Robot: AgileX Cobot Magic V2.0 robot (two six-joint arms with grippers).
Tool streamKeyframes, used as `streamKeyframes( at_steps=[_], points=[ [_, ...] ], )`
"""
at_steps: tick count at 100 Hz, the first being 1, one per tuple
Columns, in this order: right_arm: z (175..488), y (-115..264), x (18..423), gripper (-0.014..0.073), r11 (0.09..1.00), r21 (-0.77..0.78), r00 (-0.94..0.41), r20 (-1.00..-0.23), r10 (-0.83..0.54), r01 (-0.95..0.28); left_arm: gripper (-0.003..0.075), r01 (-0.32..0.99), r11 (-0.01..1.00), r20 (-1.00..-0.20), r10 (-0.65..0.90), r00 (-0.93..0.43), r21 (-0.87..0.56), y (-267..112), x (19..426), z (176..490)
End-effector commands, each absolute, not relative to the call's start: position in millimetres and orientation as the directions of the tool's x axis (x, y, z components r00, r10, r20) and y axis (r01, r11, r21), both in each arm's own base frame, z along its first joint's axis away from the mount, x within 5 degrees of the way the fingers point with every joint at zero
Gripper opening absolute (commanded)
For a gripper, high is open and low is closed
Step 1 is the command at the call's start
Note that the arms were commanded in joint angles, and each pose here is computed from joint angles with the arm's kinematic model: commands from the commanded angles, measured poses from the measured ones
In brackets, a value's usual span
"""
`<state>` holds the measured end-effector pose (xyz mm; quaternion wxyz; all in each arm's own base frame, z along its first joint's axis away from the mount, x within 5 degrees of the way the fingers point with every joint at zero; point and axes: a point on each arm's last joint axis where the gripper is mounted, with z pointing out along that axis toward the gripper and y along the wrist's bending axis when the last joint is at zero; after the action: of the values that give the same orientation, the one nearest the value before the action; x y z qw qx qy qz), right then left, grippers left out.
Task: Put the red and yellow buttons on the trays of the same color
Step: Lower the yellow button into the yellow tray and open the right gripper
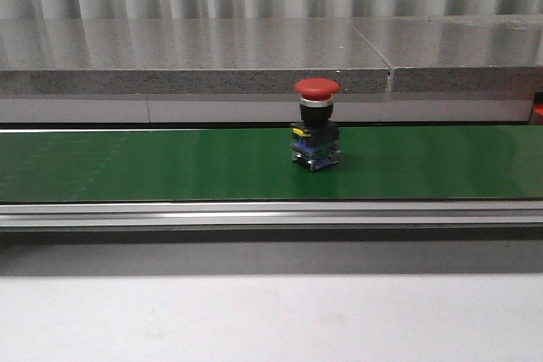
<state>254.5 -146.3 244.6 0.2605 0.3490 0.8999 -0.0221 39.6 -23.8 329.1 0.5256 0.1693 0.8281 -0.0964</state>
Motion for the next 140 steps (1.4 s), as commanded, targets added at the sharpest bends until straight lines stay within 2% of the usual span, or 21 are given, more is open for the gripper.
streamKeyframes(
  at_steps=[1,22,39,46,94,108,127,140],
  points=[
    [252,-153,262,0.0215,0.754,0.159,-0.569,-0.562,0.600,0.637,-0.0020,0.380,0.925,-0.935,0.142,-0.324,0.009,-25,42,342],
    [232,-158,270,0.0244,0.747,0.154,-0.592,-0.515,0.619,0.647,-0.0020,0.380,0.925,-0.935,0.142,-0.324,0.009,-25,42,342],
    [228,-158,271,0.0506,0.743,0.158,-0.594,-0.505,0.627,0.650,-0.0020,0.380,0.925,-0.935,0.142,-0.324,0.009,-25,42,342],
    [231,-158,270,0.0564,0.745,0.158,-0.591,-0.512,0.623,0.648,-0.0020,0.380,0.925,-0.935,0.142,-0.324,0.009,-25,42,342],
    [299,-136,236,0.0564,0.784,0.154,-0.530,-0.658,0.535,0.601,-0.0020,0.380,0.925,-0.935,0.142,-0.324,0.009,-25,42,342],
    [315,-118,233,0.0567,0.839,0.133,-0.547,-0.702,0.456,0.528,-0.0020,0.380,0.925,-0.935,0.142,-0.324,0.009,-25,42,342],
    [318,-88,239,0.0653,0.898,0.120,-0.639,-0.663,0.390,0.424,-0.0020,0.380,0.925,-0.935,0.142,-0.324,0.009,-25,42,342],
    [316,-65,243,0.0656,0.940,0.107,-0.708,-0.631,0.316,0.324,-0.0020,0.380,0.925,-0.935,0.142,-0.324,0.009,-25,42,342]
  ],
)
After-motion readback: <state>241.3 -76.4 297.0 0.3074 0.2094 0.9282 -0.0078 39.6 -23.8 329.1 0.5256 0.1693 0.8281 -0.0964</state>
